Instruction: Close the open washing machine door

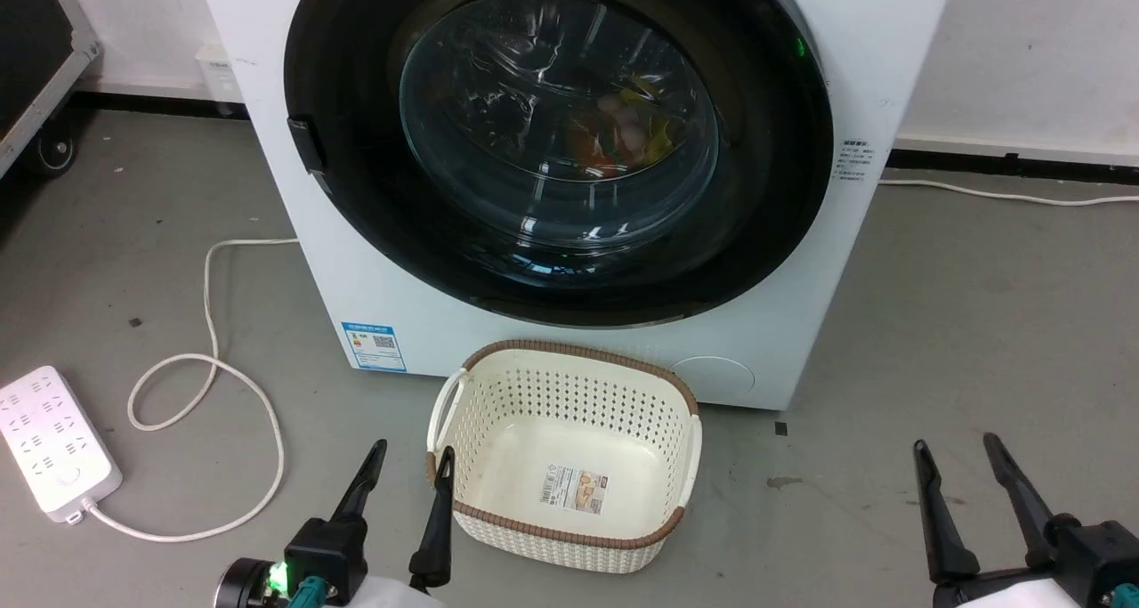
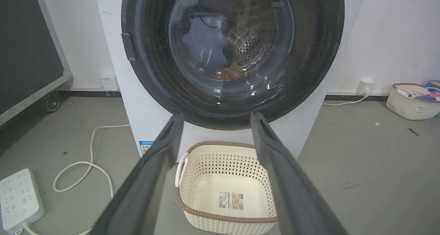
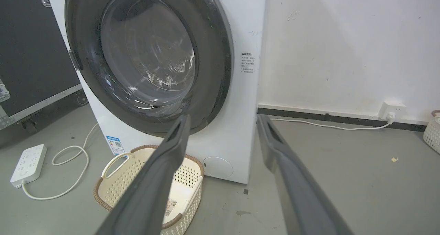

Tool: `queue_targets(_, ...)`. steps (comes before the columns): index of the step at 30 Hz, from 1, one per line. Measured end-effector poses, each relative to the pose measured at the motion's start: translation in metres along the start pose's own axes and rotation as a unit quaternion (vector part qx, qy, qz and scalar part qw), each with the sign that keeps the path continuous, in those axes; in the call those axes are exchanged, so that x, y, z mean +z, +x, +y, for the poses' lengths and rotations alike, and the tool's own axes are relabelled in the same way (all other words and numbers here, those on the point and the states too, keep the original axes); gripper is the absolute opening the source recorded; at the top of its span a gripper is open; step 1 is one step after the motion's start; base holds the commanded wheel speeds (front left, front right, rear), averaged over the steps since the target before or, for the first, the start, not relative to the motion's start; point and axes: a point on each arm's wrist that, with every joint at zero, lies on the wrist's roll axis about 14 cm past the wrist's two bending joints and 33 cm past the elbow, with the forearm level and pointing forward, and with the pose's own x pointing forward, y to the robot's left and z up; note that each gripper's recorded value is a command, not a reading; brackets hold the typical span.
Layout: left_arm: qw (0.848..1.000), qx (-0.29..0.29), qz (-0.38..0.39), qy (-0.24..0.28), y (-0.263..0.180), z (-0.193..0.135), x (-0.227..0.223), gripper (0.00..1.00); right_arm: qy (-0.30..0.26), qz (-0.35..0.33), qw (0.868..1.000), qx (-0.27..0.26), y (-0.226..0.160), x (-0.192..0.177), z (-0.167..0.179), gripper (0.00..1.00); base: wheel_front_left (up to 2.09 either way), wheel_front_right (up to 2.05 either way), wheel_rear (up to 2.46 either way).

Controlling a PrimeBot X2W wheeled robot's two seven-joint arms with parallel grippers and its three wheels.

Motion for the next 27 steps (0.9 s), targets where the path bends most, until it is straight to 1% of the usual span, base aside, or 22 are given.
queue_targets(5, 1.000, -0.001, -0.001, -0.001, -0.0008, -0.0003, 0.0004, 1.00, 0.001, 0.003, 1.000, 0.001, -0.0002, -0.0024, 0.0012, 1.00, 0.00, 0.00, 0.00)
queue_targets(6, 1.000, -0.002, -0.002, -0.002, -0.0005, -0.0005, 0.0012, 0.00, 0.001, 0.004, 1.000, 0.002, -0.0002, -0.0029, 0.0015, 0.00, 0.00, 0.00, 0.00)
queue_targets(27, 1.000, 0.003, 0.007, 0.004, 0.0010, 0.0028, 0.0016, 0.00, 0.000, 0.015, 1.000, 0.008, 0.0008, -0.0052, 0.0055, 0.00, 0.00, 0.00, 0.00)
